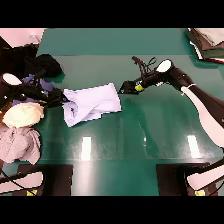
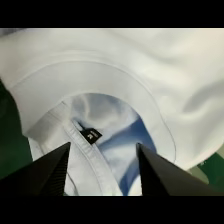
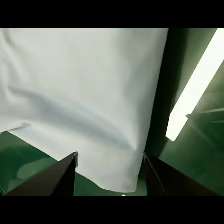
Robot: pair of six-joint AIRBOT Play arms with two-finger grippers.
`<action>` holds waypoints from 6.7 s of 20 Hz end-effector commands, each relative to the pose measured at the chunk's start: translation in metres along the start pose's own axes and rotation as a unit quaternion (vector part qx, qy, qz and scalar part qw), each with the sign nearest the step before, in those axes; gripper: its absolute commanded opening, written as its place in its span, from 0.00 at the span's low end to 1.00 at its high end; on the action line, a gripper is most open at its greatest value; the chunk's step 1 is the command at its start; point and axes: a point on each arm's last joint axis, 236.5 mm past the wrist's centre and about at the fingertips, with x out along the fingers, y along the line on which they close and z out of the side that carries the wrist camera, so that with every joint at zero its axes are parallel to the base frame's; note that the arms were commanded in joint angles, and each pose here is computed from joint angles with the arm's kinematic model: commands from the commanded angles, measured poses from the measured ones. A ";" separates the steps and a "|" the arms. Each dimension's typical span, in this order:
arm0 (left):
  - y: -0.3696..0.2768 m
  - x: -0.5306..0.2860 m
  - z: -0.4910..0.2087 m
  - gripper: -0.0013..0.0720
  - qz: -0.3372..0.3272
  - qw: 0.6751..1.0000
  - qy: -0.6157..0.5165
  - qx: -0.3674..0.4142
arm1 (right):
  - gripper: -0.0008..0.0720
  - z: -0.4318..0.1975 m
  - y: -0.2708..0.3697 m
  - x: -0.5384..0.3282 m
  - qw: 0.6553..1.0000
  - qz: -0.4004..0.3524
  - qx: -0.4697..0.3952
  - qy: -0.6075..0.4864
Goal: Fold the shirts.
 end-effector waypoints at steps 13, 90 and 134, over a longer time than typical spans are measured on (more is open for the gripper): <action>0.020 0.011 0.072 0.64 -0.012 0.980 -0.169 -0.099 | 0.68 -0.007 0.008 0.008 1.000 0.005 -0.004 0.009; -0.079 -0.044 0.042 0.10 -0.100 0.987 -0.007 0.128 | 0.03 -0.257 -0.301 -0.464 0.674 -0.325 0.451 -0.487; -0.078 -0.043 0.055 0.10 -0.095 0.987 -0.032 0.124 | 0.04 -0.073 0.038 -0.190 0.984 -0.170 -0.040 -0.041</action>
